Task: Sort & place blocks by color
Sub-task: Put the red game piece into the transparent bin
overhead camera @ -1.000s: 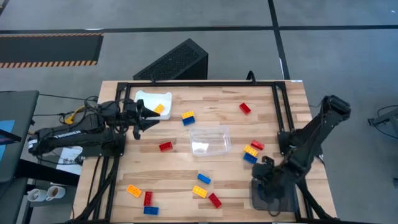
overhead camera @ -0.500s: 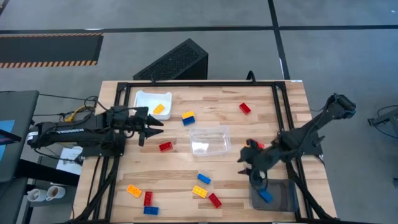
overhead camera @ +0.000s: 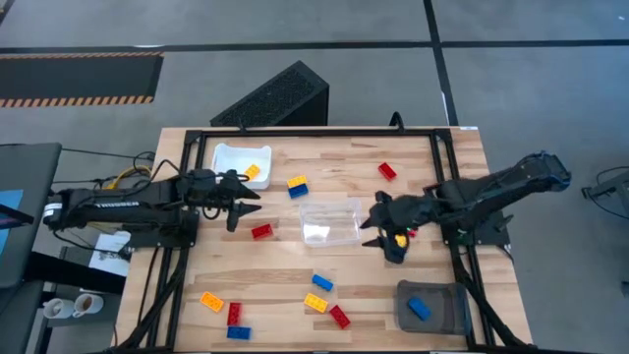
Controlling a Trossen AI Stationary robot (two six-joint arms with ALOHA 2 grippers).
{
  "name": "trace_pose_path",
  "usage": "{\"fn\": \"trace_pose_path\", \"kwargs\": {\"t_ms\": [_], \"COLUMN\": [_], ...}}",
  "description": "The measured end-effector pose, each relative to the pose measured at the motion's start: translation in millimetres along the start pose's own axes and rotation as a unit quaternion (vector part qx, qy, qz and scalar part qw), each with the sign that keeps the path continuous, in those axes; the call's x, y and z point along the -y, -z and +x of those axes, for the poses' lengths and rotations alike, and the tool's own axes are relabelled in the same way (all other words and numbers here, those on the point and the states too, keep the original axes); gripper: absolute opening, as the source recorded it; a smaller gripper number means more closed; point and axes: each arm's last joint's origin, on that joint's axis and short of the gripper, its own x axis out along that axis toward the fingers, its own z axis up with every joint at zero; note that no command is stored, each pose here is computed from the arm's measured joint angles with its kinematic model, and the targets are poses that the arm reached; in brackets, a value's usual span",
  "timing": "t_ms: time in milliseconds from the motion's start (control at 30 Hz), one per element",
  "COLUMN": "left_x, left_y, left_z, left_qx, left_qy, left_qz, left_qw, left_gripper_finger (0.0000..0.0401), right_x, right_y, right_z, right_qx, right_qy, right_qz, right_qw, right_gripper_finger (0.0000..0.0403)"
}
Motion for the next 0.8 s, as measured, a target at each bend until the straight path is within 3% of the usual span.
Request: {"fn": "trace_pose_path", "kwargs": {"t_ms": [333,800], "left_x": [-2.0,-7.6], "left_y": [3.2,14.2], "left_z": [5.6,4.5], "left_qx": [-0.02,-0.072], "left_qy": [-0.014,-0.068], "left_qz": [0.006,0.009], "left_qw": [1.0,0.995], "left_gripper_finger": [0.016,0.0236], "right_x": [37.6,66.9], "right_y": [-11.7,-24.7], "right_z": [25.6,56.6], "right_qx": [0.0,0.043], "right_qy": [-0.013,-0.042], "right_qz": [-0.01,-0.026], "right_qw": [1.0,0.998], "right_gripper_finger": [0.0249,0.0249]}}
